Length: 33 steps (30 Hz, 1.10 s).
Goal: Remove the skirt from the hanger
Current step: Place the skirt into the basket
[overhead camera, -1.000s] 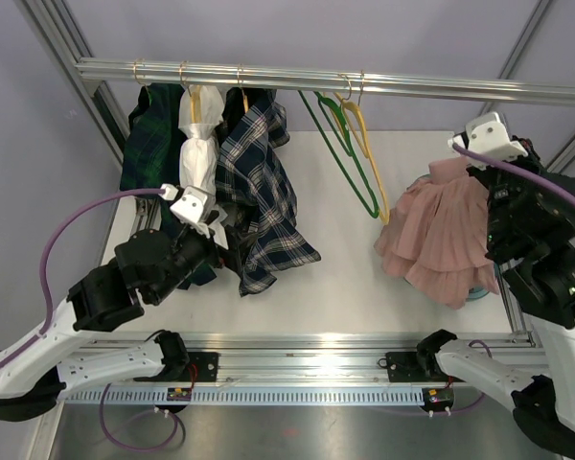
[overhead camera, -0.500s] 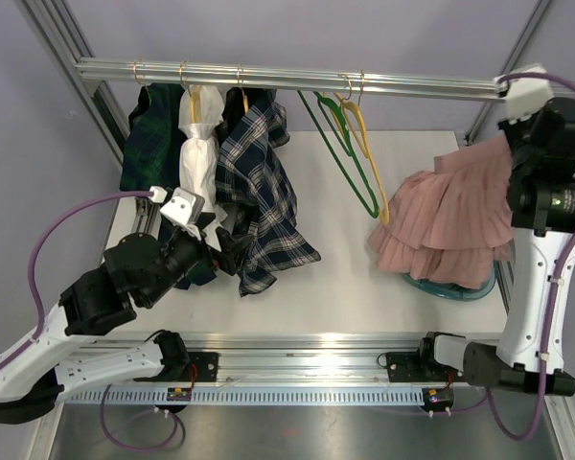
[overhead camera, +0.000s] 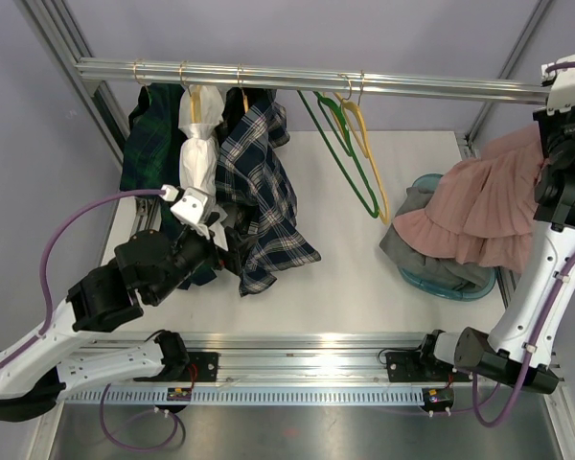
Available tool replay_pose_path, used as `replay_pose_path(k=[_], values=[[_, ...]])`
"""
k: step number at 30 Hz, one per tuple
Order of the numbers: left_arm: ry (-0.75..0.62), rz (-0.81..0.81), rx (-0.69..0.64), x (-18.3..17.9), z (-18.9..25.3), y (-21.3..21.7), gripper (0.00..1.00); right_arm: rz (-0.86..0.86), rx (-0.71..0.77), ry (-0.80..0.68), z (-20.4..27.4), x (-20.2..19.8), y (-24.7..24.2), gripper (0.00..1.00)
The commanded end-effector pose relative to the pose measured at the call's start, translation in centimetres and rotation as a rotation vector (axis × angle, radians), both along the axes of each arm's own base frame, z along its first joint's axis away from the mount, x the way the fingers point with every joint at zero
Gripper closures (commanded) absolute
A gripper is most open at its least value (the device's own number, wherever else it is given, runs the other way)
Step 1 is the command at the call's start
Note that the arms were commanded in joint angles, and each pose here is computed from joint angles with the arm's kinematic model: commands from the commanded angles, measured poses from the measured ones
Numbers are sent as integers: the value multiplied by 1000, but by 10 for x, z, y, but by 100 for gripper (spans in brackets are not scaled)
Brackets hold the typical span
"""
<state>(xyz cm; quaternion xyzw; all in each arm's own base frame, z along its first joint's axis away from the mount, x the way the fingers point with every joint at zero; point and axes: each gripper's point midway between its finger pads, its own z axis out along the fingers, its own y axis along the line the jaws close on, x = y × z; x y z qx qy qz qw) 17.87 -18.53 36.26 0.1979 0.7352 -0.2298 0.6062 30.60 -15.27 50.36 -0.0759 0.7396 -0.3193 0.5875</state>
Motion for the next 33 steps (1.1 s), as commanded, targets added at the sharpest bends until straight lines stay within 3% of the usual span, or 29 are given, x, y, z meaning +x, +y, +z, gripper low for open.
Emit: replay_pose_path(k=[1, 12, 17, 24, 28, 33], values=[[-35, -15, -34, 0, 14, -4, 1, 112, 88, -46, 1, 7, 23, 100], [-10, -11, -64, -1, 13, -5, 1, 333, 441, 57, -72, 35, 82, 100], [0, -15, -62, -1, 10, -7, 1, 461, 585, 135, -109, 33, 132, 100], [-5, -12, -63, 0, 18, -9, 1, 443, 799, 148, -143, 42, 151, 100], [-10, -6, -74, 1, 22, -7, 1, 355, 823, 266, -210, 41, 142, 100], [-9, 6, -90, 1, 23, -5, 1, 283, 731, 456, -285, 24, 127, 100]])
